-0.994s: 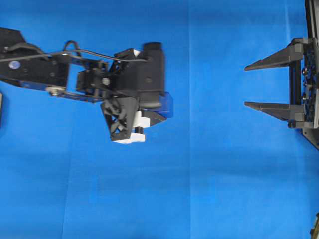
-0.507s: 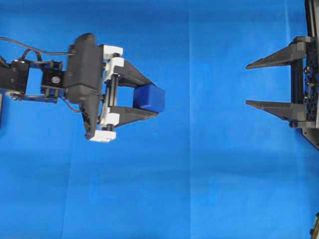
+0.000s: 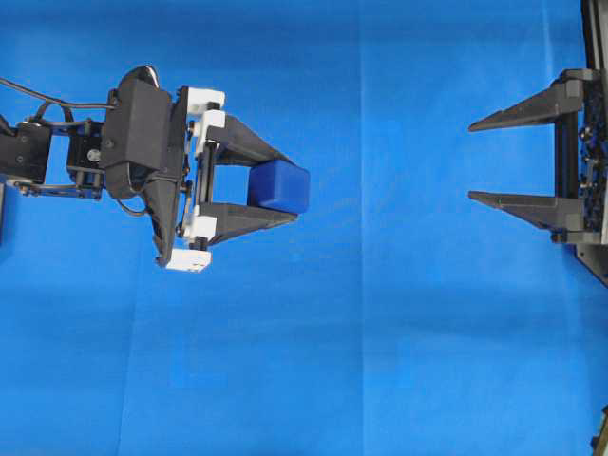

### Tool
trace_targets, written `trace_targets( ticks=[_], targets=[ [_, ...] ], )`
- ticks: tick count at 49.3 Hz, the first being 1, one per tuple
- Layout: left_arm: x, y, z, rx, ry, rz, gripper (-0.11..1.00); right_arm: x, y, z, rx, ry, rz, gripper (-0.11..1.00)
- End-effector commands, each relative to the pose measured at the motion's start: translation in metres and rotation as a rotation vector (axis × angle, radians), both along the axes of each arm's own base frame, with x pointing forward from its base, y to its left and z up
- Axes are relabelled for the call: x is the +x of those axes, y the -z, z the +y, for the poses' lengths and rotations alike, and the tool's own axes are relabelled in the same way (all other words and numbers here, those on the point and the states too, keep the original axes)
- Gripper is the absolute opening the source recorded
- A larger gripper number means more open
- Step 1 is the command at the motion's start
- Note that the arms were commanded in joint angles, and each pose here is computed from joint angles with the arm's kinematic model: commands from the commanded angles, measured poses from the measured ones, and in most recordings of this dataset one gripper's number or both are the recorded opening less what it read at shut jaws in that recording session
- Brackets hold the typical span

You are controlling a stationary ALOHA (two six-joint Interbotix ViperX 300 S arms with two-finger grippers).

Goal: Handover the blue block to the right arm after grasping it with the left arm, then place it in the designated position.
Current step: 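Lift the blue cube with the left gripper and raise it up, then rotate the right gripper and move it toward the held cube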

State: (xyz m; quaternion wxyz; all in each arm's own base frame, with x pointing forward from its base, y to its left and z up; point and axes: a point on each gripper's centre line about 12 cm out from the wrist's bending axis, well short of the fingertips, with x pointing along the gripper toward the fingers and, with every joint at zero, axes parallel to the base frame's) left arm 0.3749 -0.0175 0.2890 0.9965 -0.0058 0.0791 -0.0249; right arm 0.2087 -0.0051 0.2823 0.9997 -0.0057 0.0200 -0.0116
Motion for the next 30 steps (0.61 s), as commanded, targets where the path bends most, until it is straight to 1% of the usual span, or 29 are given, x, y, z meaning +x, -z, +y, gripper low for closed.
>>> trace_targets(
  ticks=[1, 4, 8, 18, 20, 30],
  targets=[
    [-0.0023, -0.0153, 0.0007, -0.004, -0.002, -0.047, 0.46, 0.0031, -0.0110, 0.0006, -0.061, -0.008, -0.025, 0.95],
    [-0.0028, -0.0152, 0.0008, -0.005, -0.003, -0.047, 0.46, 0.0033, -0.0106, 0.0017, -0.132, -0.020, -0.022, 0.95],
    [-0.0023, -0.0156, 0.0008, -0.007, -0.003, -0.050, 0.46, 0.0035, -0.0116, 0.0033, -0.245, -0.036, -0.023, 0.95],
    [-0.0020, -0.0168, 0.0008, -0.007, -0.003, -0.057, 0.46, 0.0044, -0.0171, 0.0073, -0.553, -0.075, -0.037, 0.95],
    [-0.0025, -0.0169, 0.0008, -0.007, -0.003, -0.058, 0.46, 0.0045, -0.0182, 0.0078, -0.608, -0.080, -0.040, 0.95],
    [-0.0022, -0.0177, 0.0008, -0.009, -0.003, -0.061, 0.46, 0.0048, -0.0198, 0.0099, -0.832, -0.101, -0.047, 0.95]
  ],
)
